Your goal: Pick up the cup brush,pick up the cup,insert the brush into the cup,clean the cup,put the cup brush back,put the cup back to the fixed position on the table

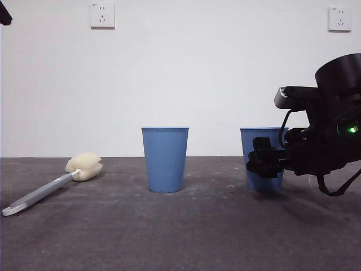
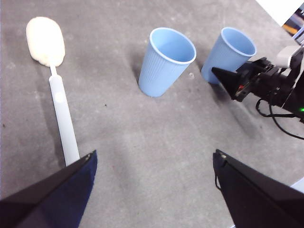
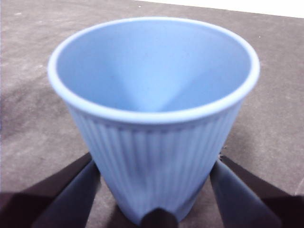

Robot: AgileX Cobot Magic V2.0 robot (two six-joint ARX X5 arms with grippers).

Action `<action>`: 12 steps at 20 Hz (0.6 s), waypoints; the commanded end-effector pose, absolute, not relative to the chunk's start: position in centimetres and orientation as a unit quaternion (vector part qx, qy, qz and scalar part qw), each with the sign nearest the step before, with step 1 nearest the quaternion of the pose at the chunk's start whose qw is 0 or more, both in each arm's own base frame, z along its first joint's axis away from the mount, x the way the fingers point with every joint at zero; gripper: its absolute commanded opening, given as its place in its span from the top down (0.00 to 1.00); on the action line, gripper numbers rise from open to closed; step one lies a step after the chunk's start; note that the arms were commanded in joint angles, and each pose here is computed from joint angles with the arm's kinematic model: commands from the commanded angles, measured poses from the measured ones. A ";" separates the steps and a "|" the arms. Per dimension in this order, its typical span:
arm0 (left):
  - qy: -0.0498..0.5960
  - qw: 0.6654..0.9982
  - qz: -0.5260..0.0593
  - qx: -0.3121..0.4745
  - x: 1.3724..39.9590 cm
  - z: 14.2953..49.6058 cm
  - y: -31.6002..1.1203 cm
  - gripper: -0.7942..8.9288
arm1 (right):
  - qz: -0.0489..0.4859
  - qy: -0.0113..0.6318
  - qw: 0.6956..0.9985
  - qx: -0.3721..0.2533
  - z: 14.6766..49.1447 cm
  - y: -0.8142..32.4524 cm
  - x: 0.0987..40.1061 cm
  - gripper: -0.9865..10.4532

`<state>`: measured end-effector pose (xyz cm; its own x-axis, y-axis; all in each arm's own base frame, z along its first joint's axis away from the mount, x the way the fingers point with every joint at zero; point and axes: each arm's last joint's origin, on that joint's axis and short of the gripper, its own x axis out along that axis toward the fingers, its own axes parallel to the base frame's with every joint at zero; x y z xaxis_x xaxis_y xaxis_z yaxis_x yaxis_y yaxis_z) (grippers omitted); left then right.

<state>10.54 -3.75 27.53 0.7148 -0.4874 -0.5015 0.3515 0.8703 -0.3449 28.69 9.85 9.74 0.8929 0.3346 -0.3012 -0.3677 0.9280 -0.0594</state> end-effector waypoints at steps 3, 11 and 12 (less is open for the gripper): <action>0.304 0.918 -0.230 -0.104 10.9 27.3 -3.8 0.50 | 0.192 0.230 0.951 -0.072 7.4 9.7 27.5 0.74; 0.303 0.919 -0.232 -0.100 10.9 27.3 -3.8 0.50 | 0.196 0.224 0.952 -0.070 7.8 9.7 27.5 0.60; 0.303 0.919 -0.232 -0.100 10.9 27.3 -3.8 0.50 | 0.196 0.223 0.952 -0.070 7.9 9.7 27.5 0.60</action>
<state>10.81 -3.82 27.39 0.7074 -0.4850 -0.5143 0.3537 0.8727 -0.3364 28.65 9.83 9.89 0.8808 0.3345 -0.3352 -0.3752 0.9248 -0.0630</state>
